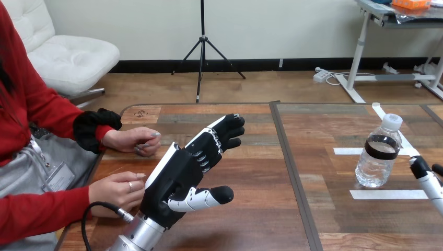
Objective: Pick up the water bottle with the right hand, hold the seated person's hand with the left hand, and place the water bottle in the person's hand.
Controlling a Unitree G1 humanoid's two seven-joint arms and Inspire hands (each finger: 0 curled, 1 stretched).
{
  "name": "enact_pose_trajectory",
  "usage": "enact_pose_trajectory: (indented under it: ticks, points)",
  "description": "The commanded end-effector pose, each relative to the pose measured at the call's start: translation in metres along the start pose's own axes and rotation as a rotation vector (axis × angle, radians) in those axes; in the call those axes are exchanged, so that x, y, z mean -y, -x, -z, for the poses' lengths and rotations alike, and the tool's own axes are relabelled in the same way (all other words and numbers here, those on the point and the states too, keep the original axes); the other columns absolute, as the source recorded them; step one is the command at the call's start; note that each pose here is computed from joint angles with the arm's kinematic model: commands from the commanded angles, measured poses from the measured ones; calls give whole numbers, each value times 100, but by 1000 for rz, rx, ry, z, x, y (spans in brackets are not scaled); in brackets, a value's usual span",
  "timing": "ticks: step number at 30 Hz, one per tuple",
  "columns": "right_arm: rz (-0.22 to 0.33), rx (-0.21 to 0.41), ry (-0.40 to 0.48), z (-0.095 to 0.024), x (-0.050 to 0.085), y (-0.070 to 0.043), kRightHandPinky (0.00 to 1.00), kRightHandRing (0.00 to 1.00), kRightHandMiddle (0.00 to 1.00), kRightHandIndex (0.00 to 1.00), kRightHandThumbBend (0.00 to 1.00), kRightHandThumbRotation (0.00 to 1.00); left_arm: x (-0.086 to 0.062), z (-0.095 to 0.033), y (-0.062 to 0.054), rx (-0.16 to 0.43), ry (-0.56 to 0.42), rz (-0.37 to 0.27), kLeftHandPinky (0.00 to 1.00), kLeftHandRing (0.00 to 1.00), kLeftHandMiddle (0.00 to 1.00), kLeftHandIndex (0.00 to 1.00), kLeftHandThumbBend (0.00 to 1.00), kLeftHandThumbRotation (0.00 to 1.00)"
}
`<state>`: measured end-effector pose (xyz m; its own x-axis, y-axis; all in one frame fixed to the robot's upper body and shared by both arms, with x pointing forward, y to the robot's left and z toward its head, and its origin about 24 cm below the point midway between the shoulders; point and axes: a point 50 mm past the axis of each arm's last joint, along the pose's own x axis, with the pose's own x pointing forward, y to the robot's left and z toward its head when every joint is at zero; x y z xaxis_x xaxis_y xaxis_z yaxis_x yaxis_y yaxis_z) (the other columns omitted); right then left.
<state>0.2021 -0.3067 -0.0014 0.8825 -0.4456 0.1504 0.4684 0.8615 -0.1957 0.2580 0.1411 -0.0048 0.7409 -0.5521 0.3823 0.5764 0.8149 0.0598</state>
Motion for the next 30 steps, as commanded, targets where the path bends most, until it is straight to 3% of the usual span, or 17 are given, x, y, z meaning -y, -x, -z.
enact_pose_trajectory:
  ticks: [1, 30]
  points:
    - [-19, 40, 31, -11, -9, -30, 83, 92, 91, 95, 100, 61, -8, -8, -11, 60, -21, -16, 88, 91, 92, 89, 100, 47]
    - [-92, -189, 87, 9, -34, -58, 82, 91, 91, 95, 100, 58, -10, -10, -11, 76, -29, -8, 89, 92, 92, 90, 100, 47]
